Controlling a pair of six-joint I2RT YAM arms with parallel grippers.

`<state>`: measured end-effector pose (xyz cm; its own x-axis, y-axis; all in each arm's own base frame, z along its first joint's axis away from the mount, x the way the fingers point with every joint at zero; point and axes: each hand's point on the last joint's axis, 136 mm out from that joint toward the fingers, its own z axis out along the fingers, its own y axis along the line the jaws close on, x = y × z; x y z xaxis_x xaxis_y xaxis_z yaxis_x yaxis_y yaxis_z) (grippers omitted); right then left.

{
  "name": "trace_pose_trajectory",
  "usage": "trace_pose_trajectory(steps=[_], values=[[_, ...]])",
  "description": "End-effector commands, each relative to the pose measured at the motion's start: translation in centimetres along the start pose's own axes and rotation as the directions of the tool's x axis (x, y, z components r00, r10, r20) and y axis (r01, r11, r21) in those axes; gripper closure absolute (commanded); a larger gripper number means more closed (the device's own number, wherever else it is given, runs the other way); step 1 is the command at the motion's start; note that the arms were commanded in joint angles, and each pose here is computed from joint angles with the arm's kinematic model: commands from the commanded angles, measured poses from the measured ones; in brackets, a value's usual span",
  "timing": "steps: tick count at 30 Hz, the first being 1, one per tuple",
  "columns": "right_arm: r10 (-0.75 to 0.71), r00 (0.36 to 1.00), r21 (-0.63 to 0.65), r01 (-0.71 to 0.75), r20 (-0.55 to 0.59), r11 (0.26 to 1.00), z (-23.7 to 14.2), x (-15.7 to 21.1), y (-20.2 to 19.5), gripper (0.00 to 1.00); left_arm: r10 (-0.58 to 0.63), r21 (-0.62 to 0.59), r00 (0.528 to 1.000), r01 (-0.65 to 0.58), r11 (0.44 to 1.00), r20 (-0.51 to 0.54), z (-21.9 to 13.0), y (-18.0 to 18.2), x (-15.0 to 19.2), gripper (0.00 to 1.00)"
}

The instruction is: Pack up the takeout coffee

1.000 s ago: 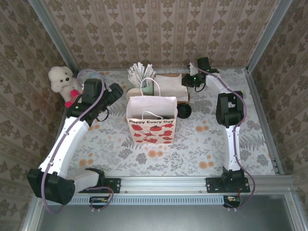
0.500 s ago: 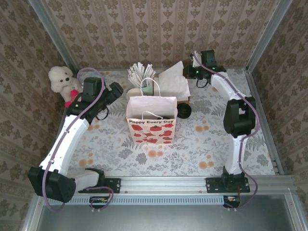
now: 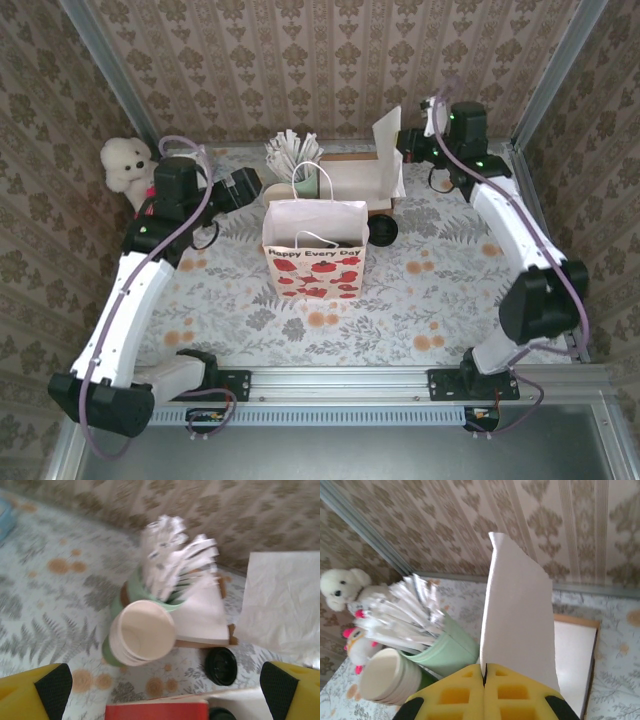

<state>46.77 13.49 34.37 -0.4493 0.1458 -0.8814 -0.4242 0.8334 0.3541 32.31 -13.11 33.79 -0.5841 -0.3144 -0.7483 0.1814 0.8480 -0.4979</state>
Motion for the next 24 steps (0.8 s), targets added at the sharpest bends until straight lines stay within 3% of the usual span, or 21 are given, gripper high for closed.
trace_pose_trajectory(steps=[1, 4, 8, 13, 15, 18, 21, 24], values=[[-0.144, 0.982, -0.071, 0.153, 0.121, 0.986, -4.8, -3.6, 5.1, 1.00, 0.265, 0.264, 0.949, -0.304, 0.915, 0.172, -3.5, -6.8, -3.2, 0.00], [-0.268, 0.948, -0.168, 0.296, 0.170, 0.940, -8.2, -4.4, 10.3, 1.00, 0.429, 0.378, 0.856, -0.514, 0.770, 0.289, -4.7, -11.3, -4.0, 0.00], [-0.439, 0.864, -0.275, 0.497, 0.248, 0.823, -11.6, -4.2, 17.2, 1.00, 0.611, 0.493, 0.660, -0.744, 0.452, 0.436, -6.1, -16.9, -3.0, 0.00], [-0.474, 0.816, -0.379, 0.575, 0.330, 0.725, -14.4, -4.2, 22.3, 1.00, 0.627, 0.551, 0.519, -0.817, 0.167, 0.580, -7.5, -20.0, -2.4, 0.00], [-0.477, 0.804, -0.408, 0.593, 0.355, 0.694, -15.1, -4.2, 23.7, 1.00, 0.608, 0.542, 0.478, -0.835, 0.091, 0.634, -8.2, -20.8, -2.6, 0.00], [-0.490, 0.782, -0.444, 0.623, 0.386, 0.644, -15.7, -4.0, 25.2, 1.00, 0.588, 0.509, 0.429, -0.860, 0.034, 0.685, -8.7, -21.6, -3.2, 0.00], [-0.495, 0.770, -0.465, 0.638, 0.402, 0.614, -15.9, -4.1, 26.1, 1.00, 0.550, 0.541, 0.413, -0.837, -0.084, 0.726, -10.3, -22.5, -2.6, 0.00], [-0.507, 0.754, -0.477, 0.657, 0.418, 0.584, -15.7, -4.2, 27.0, 1.00, 0.528, 0.558, 0.420, -0.820, -0.127, 0.738, -10.3, -23.4, -2.5, 0.00]])
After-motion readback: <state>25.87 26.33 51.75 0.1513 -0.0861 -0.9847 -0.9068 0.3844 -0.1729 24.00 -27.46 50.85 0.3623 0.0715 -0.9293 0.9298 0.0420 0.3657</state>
